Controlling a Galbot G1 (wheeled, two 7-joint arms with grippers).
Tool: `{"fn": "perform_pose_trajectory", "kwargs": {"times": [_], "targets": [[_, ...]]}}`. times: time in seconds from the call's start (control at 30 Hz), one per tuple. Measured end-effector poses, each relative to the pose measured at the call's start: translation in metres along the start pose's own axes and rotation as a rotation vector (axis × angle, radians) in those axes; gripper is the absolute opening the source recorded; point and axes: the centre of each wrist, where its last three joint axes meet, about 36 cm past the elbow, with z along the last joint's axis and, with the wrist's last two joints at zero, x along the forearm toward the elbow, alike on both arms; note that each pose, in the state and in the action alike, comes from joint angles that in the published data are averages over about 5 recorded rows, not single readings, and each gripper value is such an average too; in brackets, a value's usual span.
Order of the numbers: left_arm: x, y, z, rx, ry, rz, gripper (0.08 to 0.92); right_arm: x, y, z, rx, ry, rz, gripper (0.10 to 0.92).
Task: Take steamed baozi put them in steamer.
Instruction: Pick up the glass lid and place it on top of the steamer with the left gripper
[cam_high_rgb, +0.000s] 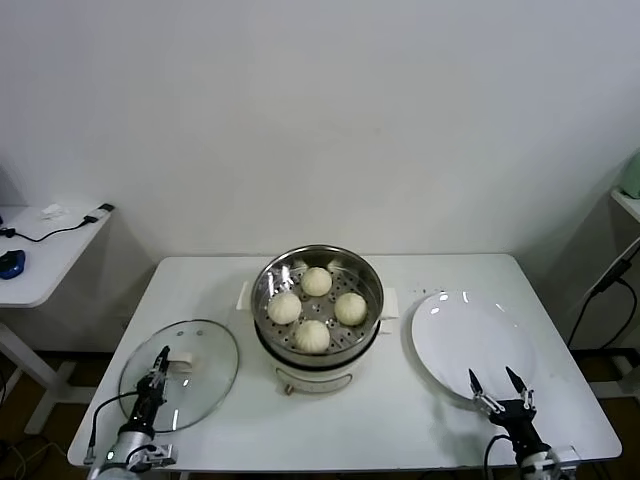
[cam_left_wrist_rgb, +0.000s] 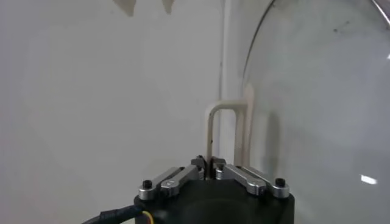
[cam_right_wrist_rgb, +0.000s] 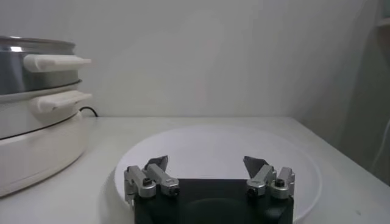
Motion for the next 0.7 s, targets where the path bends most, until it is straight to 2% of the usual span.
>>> {"fn": "perform_pose_trajectory", "kwargs": {"times": [0.3,0.53,0.7], "targets": [[-0.001,0.045,-0.003,0.04,0.037,-0.06,0.143,0.001,0.003,-0.001,0.004,-0.001,-0.008,0.823],[-0.009,0.108,-0.007,0.071,0.11,-0.104,0.143,0.002,0.007,-0.002,0.014,0.005,-0.006,0.823],[-0.017,0.158,-0.022,0.077,0.139,-0.122,0.143,0.0,0.008,-0.005,0.027,0.006,0.012,0.823]]}}
